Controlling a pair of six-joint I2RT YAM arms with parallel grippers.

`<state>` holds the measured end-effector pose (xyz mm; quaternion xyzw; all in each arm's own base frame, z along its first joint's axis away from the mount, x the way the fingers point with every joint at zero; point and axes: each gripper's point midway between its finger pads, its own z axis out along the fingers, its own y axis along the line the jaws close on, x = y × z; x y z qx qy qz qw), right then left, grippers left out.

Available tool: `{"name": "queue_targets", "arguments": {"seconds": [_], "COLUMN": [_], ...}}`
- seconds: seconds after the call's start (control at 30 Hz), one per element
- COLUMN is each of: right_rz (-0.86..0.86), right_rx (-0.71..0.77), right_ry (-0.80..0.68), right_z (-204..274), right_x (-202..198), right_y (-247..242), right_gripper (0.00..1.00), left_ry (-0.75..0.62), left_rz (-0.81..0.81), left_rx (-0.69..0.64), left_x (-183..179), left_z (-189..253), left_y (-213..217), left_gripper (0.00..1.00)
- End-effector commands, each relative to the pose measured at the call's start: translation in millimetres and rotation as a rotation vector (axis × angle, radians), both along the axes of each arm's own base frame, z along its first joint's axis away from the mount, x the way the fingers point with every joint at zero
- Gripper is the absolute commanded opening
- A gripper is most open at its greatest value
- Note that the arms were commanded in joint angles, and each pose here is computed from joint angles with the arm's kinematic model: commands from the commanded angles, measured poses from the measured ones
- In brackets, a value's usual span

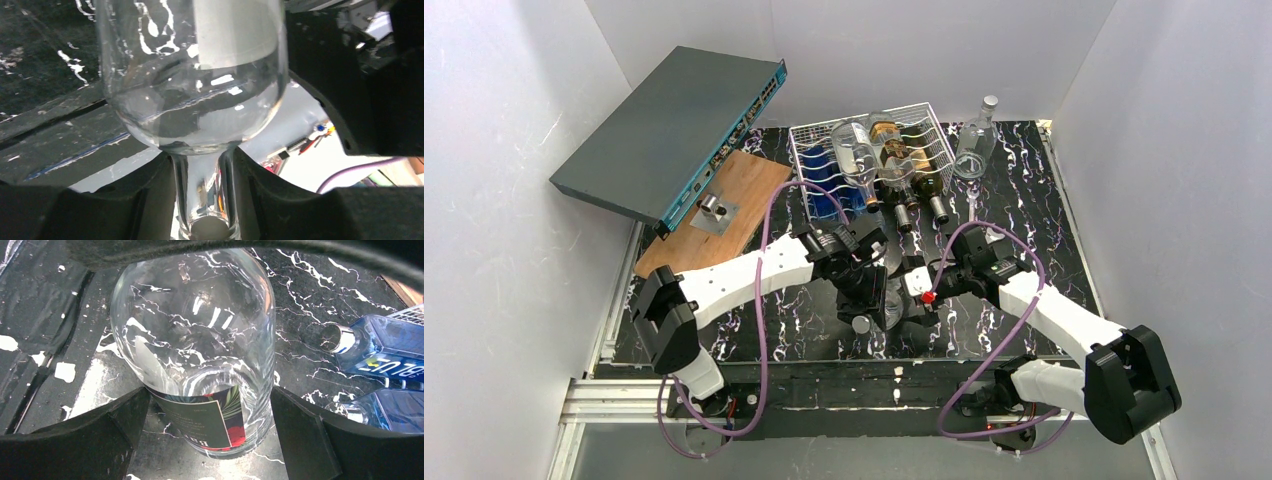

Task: Take the wine bottle off the wine rack
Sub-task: Place the wine bottle at the center of the board.

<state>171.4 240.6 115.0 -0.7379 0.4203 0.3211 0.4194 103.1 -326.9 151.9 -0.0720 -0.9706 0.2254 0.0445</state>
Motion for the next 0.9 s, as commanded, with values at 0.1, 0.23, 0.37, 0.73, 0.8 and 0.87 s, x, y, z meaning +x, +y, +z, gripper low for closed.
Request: {"name": "queue_targets", "arguments": {"seconds": [0.1, 0.23, 0.37, 0.73, 0.8, 0.87], "right_rz": [-0.011, -0.018, -0.033, -0.068, -0.074, -0.079], "right_rx": [-0.013, -0.010, -0.001, 0.011, 0.012, 0.014], "right_ry": [0.040, 0.053, 0.071, 0.140, 0.158, 0.174], "right_z": [-8, -7, -5, -6, -6, -6], "right_x": [-3, -3, -1, 3, 4, 4], "right_y": [-1, -1, -3, -9, -11, -13], "right_gripper": [0.98, 0.98, 0.98, 0.98, 0.98, 0.98], "left_ry": [-0.074, -0.077, -0.076, -0.096, -0.092, -0.086], "left_rz": [-0.004, 0.004, 0.015, 0.051, 0.053, 0.057], "left_rx": [-0.227, -0.231, -0.234, -0.317, -0.342, -0.365], "left_x": [10, 11, 13, 26, 28, 31], "left_z": [53, 54, 53, 62, 61, 60], "left_y": [-23, -21, -18, -20, -23, -27], "left_gripper": [0.51, 0.58, 0.64, 0.72, 0.72, 0.73]}}
